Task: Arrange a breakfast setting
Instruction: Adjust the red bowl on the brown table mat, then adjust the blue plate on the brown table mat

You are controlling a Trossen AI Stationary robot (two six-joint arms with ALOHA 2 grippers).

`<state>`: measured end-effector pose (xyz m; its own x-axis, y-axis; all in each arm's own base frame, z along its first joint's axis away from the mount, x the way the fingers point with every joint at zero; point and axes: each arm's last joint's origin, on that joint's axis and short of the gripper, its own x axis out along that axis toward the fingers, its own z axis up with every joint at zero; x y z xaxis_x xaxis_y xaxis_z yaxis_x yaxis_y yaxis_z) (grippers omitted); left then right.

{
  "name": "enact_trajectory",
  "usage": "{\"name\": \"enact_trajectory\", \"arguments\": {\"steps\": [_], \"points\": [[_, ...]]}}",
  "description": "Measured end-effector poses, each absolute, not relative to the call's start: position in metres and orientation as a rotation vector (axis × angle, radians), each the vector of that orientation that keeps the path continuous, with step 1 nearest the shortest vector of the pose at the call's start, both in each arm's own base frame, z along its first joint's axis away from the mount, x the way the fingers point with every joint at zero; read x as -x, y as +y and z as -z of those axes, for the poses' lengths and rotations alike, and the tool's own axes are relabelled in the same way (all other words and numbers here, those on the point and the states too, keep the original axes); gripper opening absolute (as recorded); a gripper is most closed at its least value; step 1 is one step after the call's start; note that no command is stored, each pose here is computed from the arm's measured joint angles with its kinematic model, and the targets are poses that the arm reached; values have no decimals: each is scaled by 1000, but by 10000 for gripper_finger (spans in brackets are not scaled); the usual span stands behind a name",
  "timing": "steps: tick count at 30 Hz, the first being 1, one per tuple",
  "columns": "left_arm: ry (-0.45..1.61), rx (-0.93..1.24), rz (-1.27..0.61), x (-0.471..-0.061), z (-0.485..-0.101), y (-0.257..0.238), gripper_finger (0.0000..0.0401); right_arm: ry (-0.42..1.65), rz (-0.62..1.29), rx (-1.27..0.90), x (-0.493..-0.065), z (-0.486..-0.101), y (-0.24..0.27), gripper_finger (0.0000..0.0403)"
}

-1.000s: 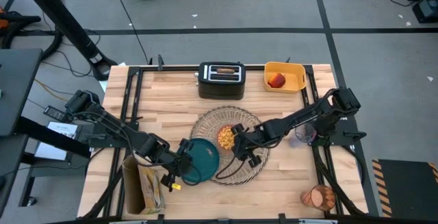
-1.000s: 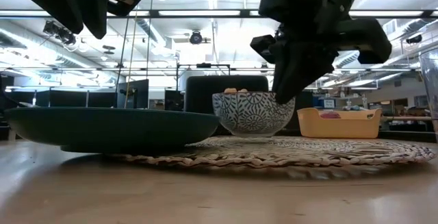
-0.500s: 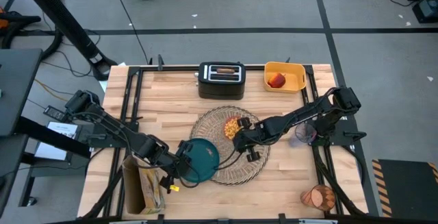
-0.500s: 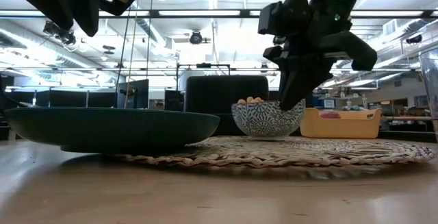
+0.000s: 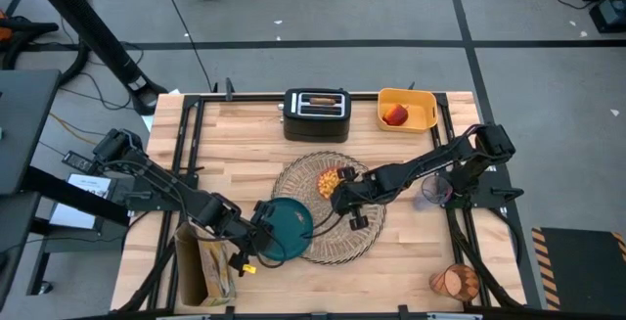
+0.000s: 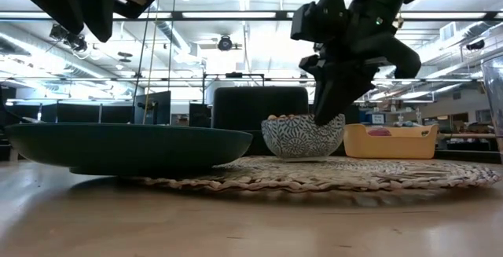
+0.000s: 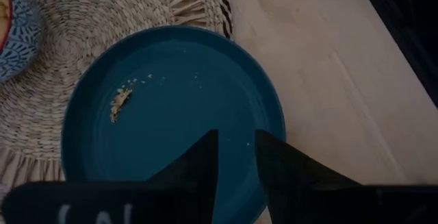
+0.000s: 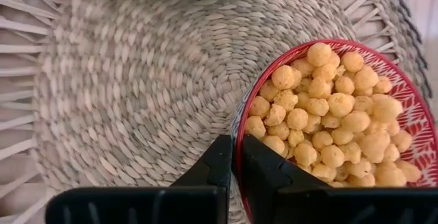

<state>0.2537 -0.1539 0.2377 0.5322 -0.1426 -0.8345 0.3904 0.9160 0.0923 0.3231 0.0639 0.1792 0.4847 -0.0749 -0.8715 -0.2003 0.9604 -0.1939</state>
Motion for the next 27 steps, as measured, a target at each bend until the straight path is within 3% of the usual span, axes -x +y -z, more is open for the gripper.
{"name": "enact_trajectory", "arguments": {"steps": [5, 10, 17, 23, 27], "points": [[929, -264, 320, -256, -239, -155, 105, 1064, -46, 269, -323, -179, 64, 46], [962, -243, 252, -262, -227, -158, 109, 1061, -37, 270, -323, -179, 64, 90], [975, -177, 256, -267, -220, -162, 164, 1050, -34, 282, -320, -182, 72, 145], [959, -216, 310, -264, -221, -167, 188, 957, -11, 308, -310, -207, 83, 154], [1017, -132, 125, -269, -218, -147, 178, 877, 39, 303, -303, -224, 89, 154]]}}
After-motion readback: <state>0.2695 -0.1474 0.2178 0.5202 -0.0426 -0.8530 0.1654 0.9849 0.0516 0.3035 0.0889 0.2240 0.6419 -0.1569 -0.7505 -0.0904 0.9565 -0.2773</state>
